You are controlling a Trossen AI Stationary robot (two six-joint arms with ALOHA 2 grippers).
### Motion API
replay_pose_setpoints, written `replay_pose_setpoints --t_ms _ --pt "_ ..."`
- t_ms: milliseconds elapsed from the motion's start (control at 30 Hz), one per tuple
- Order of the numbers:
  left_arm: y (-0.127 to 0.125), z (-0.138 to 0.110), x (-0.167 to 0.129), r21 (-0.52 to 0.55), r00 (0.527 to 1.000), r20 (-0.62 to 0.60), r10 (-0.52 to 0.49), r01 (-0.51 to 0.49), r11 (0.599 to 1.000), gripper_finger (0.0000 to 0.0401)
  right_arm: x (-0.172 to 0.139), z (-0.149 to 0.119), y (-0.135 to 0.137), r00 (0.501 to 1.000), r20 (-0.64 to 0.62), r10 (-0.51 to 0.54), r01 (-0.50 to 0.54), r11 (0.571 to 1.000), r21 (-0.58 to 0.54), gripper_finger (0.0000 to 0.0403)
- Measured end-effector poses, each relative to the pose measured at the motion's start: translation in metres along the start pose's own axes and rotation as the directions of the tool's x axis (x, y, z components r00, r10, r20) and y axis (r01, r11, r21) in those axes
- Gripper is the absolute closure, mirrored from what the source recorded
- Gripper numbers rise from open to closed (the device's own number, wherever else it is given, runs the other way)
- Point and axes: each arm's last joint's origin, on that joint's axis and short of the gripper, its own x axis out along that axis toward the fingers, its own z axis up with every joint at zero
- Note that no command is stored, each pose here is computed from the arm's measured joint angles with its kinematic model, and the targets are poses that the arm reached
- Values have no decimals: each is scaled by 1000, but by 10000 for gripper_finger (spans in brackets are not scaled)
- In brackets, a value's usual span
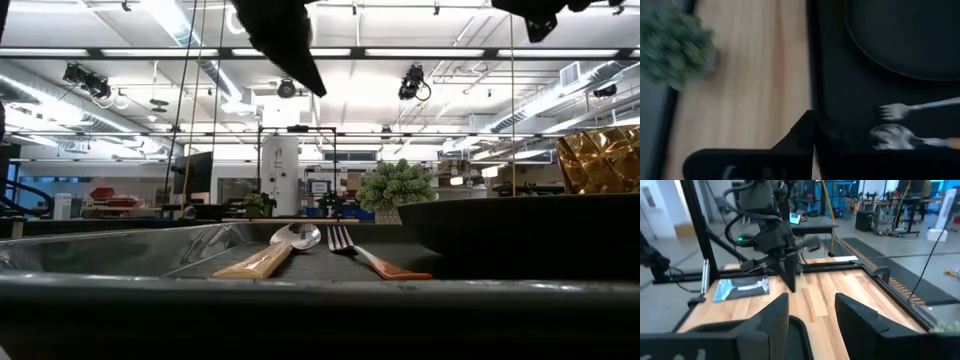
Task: Pick and place plate/cup/fork/spoon on tray
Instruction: Return to Home Position
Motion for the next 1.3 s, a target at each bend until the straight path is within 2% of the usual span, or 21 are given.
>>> replay_pose_setpoints --t_ms 167,300,567,667,833,900,1100,1300 --pt "19 4 -16 81 998 64 24 -30 996 396 -9 -11 -5 999 29 -23 20 997 79 235" --pt "26 5 -30 105 995 95 17 -27 994 394 -13 -17 -7 997 73 -16 10 997 76 235" --pt "27 3 -39 55 993 104 -57 51 997 392 -16 -38 -9 972 234 4 -2 1000 -9 235" --pt "20 2 -32 45 977 172 -126 120 992 391 -17 -48 -10 955 297 3 -9 1000 17 235" --pt "10 -4 -30 52 955 192 -226 220 974 391 -18 -60 -12 930 365 -29 -2 996 86 236" --pt "10 -9 -41 52 954 169 -250 244 968 391 -21 -60 -15 922 382 -62 7 990 143 240" --pt "25 -13 -100 46 916 295 -270 269 962 391 -22 -65 -16 934 350 -72 -22 966 256 263" --pt "44 -31 -154 43 888 380 -259 262 964 390 -17 -75 -16 927 347 -142 29 949 314 282"
